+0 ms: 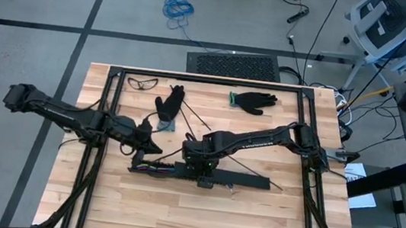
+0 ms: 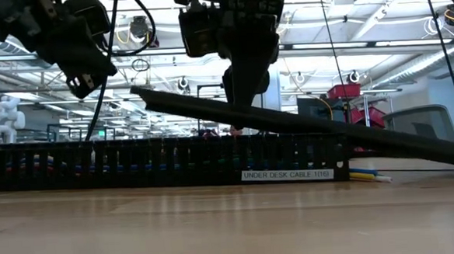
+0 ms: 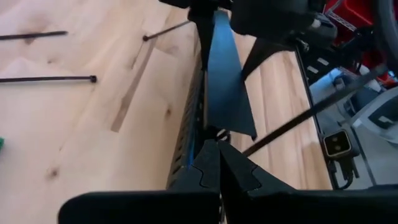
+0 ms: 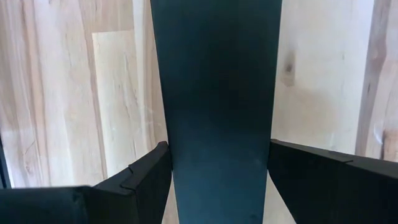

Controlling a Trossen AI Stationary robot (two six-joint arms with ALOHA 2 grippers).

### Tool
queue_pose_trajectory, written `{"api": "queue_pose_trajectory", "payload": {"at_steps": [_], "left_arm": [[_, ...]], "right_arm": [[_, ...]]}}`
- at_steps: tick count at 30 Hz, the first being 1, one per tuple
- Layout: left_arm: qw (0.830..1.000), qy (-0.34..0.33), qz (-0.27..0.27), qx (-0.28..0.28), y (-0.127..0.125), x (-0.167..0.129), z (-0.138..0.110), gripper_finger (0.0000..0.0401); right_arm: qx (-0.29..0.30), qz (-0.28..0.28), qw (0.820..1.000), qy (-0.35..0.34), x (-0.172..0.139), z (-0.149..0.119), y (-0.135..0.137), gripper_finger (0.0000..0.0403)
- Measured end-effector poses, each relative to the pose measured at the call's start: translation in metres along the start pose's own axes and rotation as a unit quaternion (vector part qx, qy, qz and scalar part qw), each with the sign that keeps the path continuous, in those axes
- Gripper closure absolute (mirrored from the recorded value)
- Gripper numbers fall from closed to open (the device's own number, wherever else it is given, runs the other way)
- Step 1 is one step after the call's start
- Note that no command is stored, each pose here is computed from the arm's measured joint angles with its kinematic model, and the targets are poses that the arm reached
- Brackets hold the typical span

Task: Ziptie cables
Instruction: Insert the black cover of the black cable duct

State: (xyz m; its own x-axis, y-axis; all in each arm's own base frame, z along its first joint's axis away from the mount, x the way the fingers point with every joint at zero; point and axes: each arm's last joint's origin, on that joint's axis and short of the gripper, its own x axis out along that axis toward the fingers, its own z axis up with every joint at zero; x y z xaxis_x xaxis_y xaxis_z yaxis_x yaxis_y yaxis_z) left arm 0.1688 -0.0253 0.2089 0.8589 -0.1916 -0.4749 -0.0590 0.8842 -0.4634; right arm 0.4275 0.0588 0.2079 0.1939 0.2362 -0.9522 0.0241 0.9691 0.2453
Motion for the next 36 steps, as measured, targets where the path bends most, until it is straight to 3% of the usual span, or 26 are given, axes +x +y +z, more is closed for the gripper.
{"api": "queue_pose_trajectory", "payload": {"at_steps": [12, 19, 36], "left_arm": [[0.999, -0.017, -0.031, 0.011, -0.009, 0.007, 0.002, 0.0401], [0.997, 0.054, -0.041, 0.047, -0.012, 0.025, -0.013, 0.0401], [0.986, 0.003, -0.067, 0.151, -0.020, 0.058, -0.003, 0.0401]], "right_arm": [[0.004, -0.001, 1.000, 0.005, 0.004, 0.000, -0.001, 0.0163], [0.002, -0.002, 1.000, 0.005, 0.004, 0.000, -0.001, 0.0163], [0.001, -0.002, 1.000, 0.002, 0.004, 0.001, -0.001, 0.0163]]}}
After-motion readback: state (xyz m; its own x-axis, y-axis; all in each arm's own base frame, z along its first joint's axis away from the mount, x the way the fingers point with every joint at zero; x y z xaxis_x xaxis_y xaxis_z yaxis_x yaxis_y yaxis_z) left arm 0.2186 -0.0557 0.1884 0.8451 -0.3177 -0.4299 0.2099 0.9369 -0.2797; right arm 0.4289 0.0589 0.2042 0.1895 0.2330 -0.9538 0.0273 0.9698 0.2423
